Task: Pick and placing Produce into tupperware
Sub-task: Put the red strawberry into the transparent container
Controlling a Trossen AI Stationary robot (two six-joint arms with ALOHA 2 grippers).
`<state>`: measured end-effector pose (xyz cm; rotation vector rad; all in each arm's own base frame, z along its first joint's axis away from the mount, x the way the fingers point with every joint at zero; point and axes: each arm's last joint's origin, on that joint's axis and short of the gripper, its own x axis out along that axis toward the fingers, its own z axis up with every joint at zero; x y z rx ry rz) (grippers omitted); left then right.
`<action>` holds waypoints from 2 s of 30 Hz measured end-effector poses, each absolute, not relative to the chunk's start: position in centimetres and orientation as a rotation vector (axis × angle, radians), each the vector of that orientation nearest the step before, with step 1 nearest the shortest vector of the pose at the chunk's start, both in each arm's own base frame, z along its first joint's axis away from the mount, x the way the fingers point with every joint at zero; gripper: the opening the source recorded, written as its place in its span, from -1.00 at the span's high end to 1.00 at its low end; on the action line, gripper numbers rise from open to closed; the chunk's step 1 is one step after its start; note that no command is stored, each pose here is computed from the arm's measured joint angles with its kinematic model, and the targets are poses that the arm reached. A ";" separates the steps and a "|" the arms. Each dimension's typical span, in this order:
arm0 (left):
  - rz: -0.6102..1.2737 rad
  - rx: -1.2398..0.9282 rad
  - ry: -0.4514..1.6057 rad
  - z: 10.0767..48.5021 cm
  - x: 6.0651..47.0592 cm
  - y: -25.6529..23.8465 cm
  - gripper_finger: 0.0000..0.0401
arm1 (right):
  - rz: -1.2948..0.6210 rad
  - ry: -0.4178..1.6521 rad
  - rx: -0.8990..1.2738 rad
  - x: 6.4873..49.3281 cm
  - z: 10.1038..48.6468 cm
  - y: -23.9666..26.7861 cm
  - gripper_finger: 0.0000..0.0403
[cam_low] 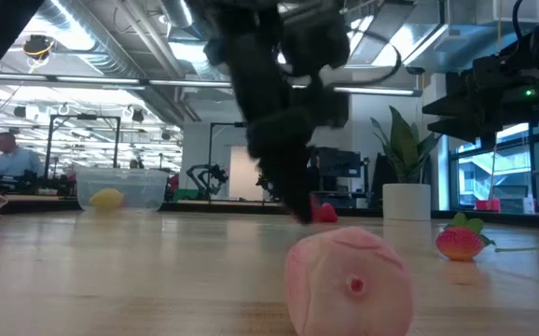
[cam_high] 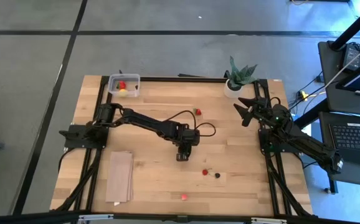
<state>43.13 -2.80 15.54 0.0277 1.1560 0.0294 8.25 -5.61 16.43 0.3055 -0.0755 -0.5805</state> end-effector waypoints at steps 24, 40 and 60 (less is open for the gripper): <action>0.293 0.316 1.348 35.5 39.3 7.2 0.36 | -0.581 -0.077 0.308 8.2 16.4 -5.6 -0.34; 0.753 0.045 1.238 43.0 24.8 14.0 0.34 | -0.581 -0.076 0.305 8.2 16.4 -5.6 -0.34; 1.000 -0.332 1.253 25.1 16.1 22.4 0.35 | -0.597 -0.086 0.333 8.2 16.4 -5.7 -0.34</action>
